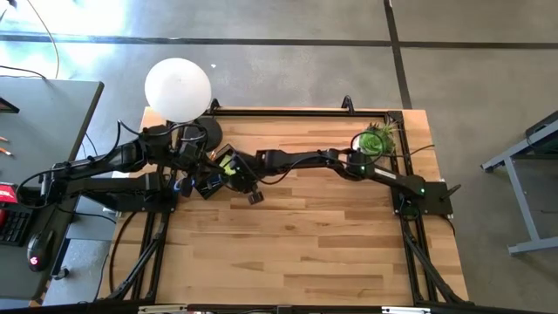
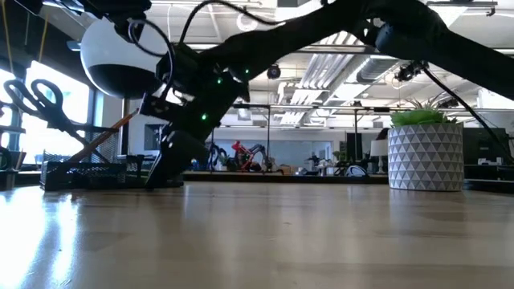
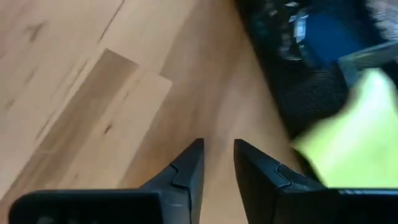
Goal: Pick and place office supplies into organizer
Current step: Put the green notepad into the black mesh desk organizer
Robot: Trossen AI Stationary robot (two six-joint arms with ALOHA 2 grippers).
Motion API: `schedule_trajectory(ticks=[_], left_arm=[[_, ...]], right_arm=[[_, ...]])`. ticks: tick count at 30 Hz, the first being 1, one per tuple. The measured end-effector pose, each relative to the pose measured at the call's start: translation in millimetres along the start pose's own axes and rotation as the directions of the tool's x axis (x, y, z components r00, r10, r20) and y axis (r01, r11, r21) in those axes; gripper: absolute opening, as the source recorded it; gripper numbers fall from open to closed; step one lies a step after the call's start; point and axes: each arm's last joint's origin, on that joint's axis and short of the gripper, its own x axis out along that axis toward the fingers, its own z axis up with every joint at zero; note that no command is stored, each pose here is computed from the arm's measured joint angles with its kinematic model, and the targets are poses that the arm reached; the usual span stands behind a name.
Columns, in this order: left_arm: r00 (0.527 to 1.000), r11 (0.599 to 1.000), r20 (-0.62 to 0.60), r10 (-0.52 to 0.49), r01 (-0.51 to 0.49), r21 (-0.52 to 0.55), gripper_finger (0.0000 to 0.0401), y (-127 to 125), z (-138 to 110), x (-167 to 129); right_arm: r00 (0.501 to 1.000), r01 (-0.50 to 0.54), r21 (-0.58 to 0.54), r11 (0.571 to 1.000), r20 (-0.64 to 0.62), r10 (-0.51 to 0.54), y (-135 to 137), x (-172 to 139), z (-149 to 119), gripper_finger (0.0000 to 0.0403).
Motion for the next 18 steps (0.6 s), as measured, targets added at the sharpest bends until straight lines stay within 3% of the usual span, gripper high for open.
schedule_trajectory(ticks=[9,18], left_arm=[[1.0,1.0,-0.015,0.01,-0.01,-0.005,0.0003,0.2,-1.5,0.0],[1.0,1.0,-0.021,0.01,-0.01,-0.006,0.0003,0.2,-2.0,0.0]], right_arm=[[0.998,0.067,0.029,0.997,-0.002,-0.067,-8.1,8.3,-5.4,0.0074],[0.975,0.221,0.065,0.973,-0.044,-0.219,-26.2,5.6,-11.7,0.0087]])
